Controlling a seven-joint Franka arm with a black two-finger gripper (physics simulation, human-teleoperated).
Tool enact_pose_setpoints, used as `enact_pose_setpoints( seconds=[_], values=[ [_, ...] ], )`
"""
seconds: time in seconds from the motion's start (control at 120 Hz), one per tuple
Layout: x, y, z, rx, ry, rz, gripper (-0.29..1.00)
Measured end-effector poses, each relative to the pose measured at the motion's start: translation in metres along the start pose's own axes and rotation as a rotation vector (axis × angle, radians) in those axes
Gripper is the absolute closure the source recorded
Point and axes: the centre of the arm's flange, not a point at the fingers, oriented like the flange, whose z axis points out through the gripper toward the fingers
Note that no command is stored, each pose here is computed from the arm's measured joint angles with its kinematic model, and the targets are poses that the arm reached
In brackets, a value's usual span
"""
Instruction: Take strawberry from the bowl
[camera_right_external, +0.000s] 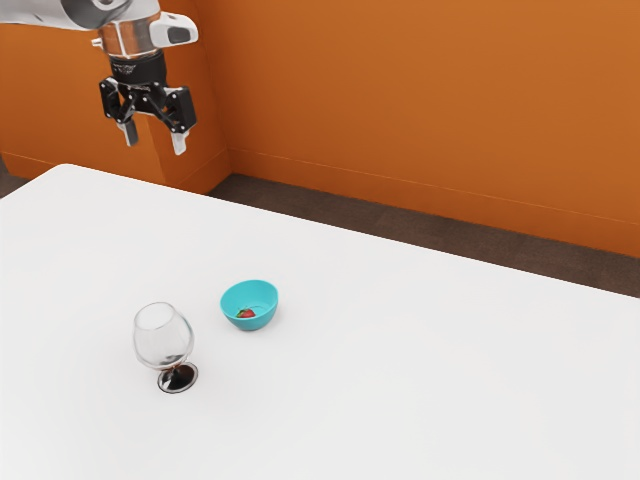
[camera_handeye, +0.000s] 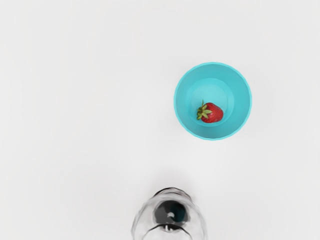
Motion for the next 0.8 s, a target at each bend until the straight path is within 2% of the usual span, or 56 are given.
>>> enact_pose_setpoints(
  seconds=[0.367,0.558,0.8],
  values=[
    [0.006,0.0,0.009,0.003,-0.012,-0.001,0.02],
    [0.063,0.011,0.108,0.017,-0.082,0.006,0.02],
    [0.112,0.031,0.207,0.007,-0.071,-0.005,0.02]
  ],
)
